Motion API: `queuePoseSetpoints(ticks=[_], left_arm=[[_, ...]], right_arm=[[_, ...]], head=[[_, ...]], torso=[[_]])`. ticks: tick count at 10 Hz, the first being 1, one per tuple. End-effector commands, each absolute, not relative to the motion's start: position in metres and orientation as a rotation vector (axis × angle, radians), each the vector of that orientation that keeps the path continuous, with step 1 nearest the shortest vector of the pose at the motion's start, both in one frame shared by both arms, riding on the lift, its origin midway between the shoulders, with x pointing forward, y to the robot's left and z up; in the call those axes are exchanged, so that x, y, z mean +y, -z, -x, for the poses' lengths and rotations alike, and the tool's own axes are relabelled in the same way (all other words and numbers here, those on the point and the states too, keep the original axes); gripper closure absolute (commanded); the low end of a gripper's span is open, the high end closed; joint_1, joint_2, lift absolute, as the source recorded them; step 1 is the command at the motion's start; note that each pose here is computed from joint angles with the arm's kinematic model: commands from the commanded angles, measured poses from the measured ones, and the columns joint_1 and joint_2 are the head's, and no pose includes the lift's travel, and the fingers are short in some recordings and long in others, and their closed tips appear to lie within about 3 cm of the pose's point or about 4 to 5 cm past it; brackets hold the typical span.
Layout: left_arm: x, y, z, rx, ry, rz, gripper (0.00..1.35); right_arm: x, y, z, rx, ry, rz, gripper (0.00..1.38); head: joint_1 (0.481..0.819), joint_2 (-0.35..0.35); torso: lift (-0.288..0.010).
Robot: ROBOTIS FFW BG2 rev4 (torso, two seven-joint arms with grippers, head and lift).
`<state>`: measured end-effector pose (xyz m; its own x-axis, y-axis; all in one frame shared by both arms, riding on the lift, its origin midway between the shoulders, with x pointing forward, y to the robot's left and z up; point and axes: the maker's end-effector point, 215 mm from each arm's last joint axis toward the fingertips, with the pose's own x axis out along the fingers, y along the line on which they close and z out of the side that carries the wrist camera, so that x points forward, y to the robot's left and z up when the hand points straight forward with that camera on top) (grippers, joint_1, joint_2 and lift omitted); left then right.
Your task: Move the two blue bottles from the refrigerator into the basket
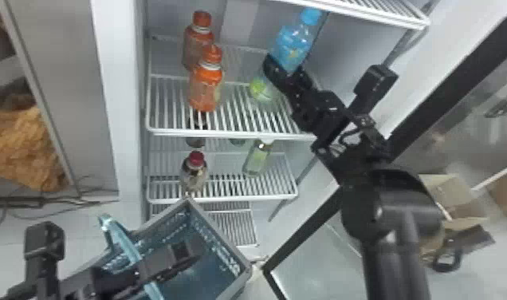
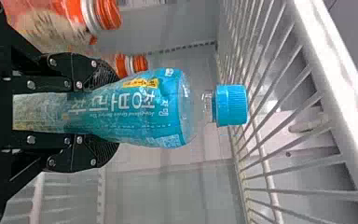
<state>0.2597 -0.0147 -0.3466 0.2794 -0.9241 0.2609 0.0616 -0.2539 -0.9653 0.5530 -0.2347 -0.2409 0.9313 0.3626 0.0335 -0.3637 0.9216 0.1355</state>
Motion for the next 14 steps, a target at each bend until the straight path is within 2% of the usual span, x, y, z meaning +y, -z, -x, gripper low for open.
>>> queuePoseSetpoints(ticks=[1, 4, 10, 14], left_arm=[[-0.016, 0.345, -0.26, 0.835, 1.188, 1.503, 1.2], [-0.016, 0.346, -0.259, 0.835, 1.185, 1.508, 1.2], [-0.016, 0.346, -0.258, 0.835, 1.183, 1.51, 1.2], [-0.015, 0.346, -0.257, 0.835, 1.18, 1.517, 1.2]], right_arm=[[-0.23, 0.243, -0.532, 0.005, -0.393, -0.164, 1.28], [-0.213, 0.252, -0.483, 0.073, -0.445, -0.203, 1.28], [-0.164, 0.302, -0.398, 0.297, -0.599, -0.305, 1.28], [-0.098, 0.347, -0.342, 0.492, -0.756, -0.433, 1.28]], head=[[0.695, -0.336], [0.695, -0.344], [0.695, -0.323], [0.695, -0.281]], torso=[[-0.01], [-0.01], [-0.01], [-0.01]])
